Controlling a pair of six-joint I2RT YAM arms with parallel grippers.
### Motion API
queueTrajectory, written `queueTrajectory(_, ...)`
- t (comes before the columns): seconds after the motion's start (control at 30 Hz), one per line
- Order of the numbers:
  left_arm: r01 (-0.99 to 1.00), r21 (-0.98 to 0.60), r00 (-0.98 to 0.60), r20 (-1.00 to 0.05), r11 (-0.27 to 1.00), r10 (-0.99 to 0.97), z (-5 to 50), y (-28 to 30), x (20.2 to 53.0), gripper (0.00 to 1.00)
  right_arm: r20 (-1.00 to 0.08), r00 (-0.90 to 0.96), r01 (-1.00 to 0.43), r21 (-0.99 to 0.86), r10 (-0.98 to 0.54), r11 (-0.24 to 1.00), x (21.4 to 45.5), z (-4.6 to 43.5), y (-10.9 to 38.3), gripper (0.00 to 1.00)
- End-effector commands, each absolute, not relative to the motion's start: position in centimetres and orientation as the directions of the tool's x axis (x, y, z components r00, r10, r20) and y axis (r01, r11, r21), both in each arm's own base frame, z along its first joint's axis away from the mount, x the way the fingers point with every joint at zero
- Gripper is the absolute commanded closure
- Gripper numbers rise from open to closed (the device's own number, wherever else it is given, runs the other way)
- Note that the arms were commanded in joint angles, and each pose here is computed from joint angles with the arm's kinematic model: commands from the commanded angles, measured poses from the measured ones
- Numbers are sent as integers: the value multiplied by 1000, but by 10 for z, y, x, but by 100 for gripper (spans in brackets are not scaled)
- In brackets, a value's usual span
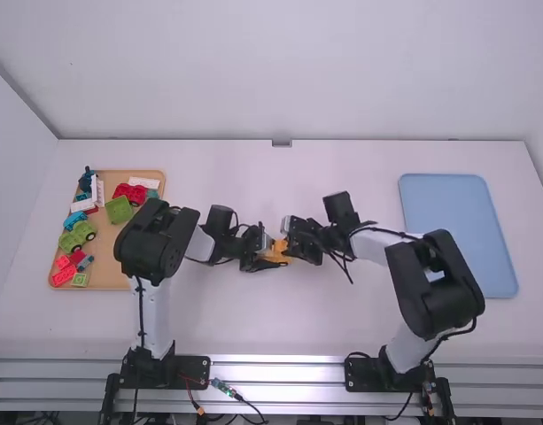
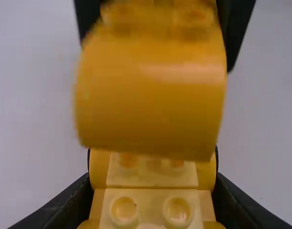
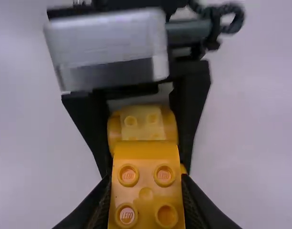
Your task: Assemble lego blocks to make yellow taxi
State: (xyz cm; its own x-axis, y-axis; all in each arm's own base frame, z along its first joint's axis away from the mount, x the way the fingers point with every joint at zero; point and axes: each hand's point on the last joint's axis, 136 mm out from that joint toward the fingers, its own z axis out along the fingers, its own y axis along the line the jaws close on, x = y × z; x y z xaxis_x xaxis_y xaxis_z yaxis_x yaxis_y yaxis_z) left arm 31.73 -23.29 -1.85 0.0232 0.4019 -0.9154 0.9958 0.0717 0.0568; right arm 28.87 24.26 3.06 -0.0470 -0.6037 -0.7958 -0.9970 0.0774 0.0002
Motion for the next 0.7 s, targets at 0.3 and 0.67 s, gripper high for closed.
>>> queueTrajectory(0.3, 997, 26, -16, -867, 76, 499, -39, -224, 317, 60, -793, 14, -1000, -19, -609, 3, 287, 31, 261, 100)
queueTrajectory(0.67, 996, 48, 4, -871, 78, 492, -41, -223, 313, 62, -813, 28, -1000, -21, -581, -19, 288, 21, 270, 100)
